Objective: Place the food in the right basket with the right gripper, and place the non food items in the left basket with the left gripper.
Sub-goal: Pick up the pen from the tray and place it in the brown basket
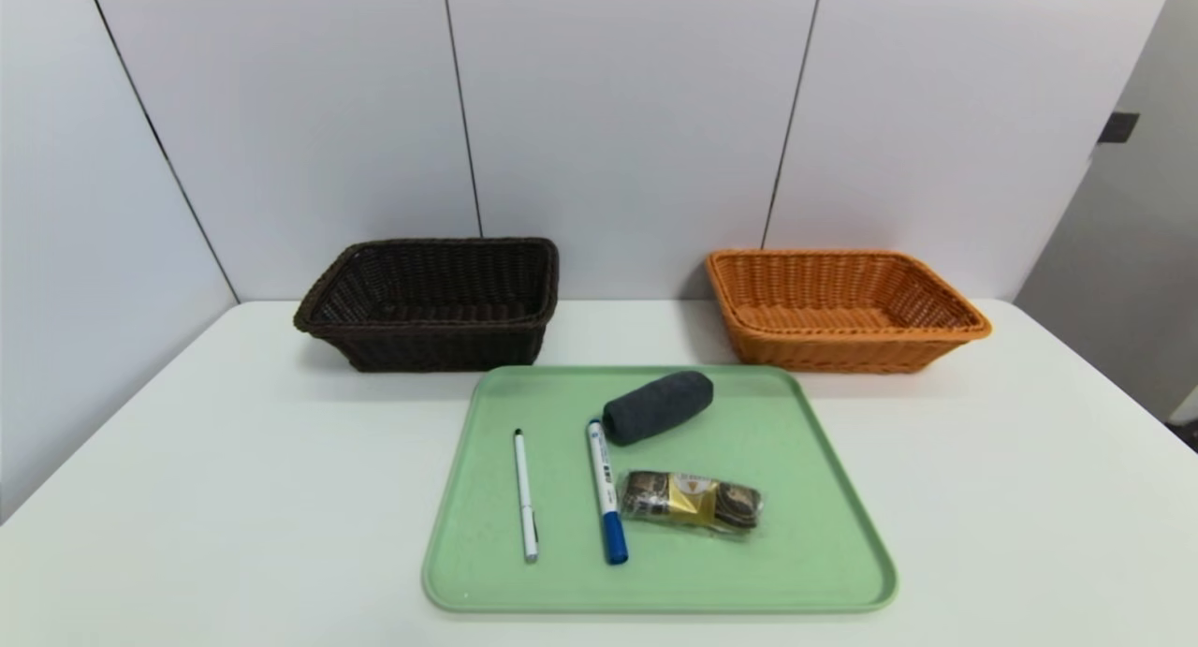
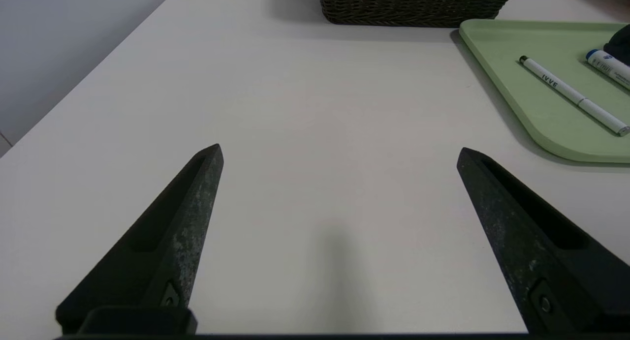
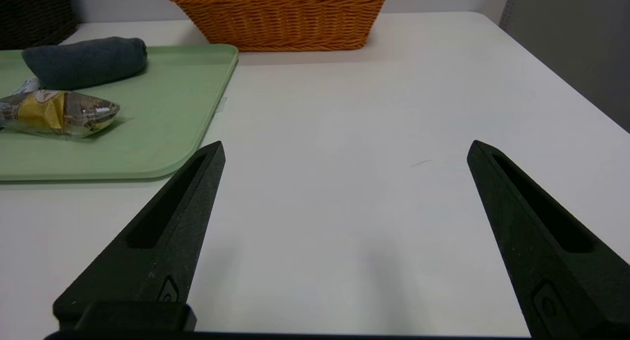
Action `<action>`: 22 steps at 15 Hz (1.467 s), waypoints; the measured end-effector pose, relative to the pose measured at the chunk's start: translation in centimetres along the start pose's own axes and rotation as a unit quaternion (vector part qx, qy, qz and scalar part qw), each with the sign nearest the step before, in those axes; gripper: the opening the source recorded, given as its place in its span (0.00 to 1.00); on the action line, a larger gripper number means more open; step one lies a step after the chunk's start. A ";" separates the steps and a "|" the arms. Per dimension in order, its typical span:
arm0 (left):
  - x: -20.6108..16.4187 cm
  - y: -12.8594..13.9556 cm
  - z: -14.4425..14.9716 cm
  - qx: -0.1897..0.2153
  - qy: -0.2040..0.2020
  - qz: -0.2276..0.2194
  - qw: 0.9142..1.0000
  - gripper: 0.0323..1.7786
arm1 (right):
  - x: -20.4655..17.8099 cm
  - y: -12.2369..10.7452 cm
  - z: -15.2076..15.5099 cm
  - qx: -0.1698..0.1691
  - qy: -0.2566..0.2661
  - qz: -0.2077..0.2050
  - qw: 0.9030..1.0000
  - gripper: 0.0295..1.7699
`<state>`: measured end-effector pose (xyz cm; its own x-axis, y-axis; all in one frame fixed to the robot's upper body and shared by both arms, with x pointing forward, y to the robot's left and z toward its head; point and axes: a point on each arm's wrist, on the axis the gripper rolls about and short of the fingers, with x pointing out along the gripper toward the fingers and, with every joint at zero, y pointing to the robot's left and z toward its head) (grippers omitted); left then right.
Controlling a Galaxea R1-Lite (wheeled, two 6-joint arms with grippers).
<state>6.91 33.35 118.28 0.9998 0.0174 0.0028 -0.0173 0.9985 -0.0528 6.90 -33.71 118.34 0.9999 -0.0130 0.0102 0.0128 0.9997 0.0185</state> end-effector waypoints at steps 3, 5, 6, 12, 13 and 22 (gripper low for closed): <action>0.0 0.0 0.0 0.000 0.000 0.000 1.000 0.95 | 0.0 0.0 0.0 0.000 0.000 0.000 1.000 0.96; 0.0 0.0 0.0 0.000 0.000 0.000 1.000 0.95 | 0.0 0.0 0.0 0.000 0.000 0.000 1.000 0.96; 0.0 0.0 0.0 0.000 0.000 0.000 1.000 0.95 | 0.0 0.0 0.0 0.000 0.000 0.000 1.000 0.96; 0.0 0.0 0.0 0.003 0.000 -0.001 1.000 0.95 | 0.0 0.0 0.0 -0.001 0.001 0.001 1.000 0.96; 0.0 0.0 0.0 0.006 0.001 -0.001 1.000 0.95 | 0.0 0.0 0.0 -0.002 0.001 0.001 1.000 0.96; -1.0 -0.2 2.8 0.029 -0.005 -0.018 0.999 0.95 | -1.0 0.0 2.7 0.006 -0.023 0.003 1.000 0.96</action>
<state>5.87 33.26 121.04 0.9998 -0.0174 0.0136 0.0174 0.9998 0.0050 5.84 -33.70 121.02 0.9983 -0.0072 0.0570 0.0055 0.9995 0.0305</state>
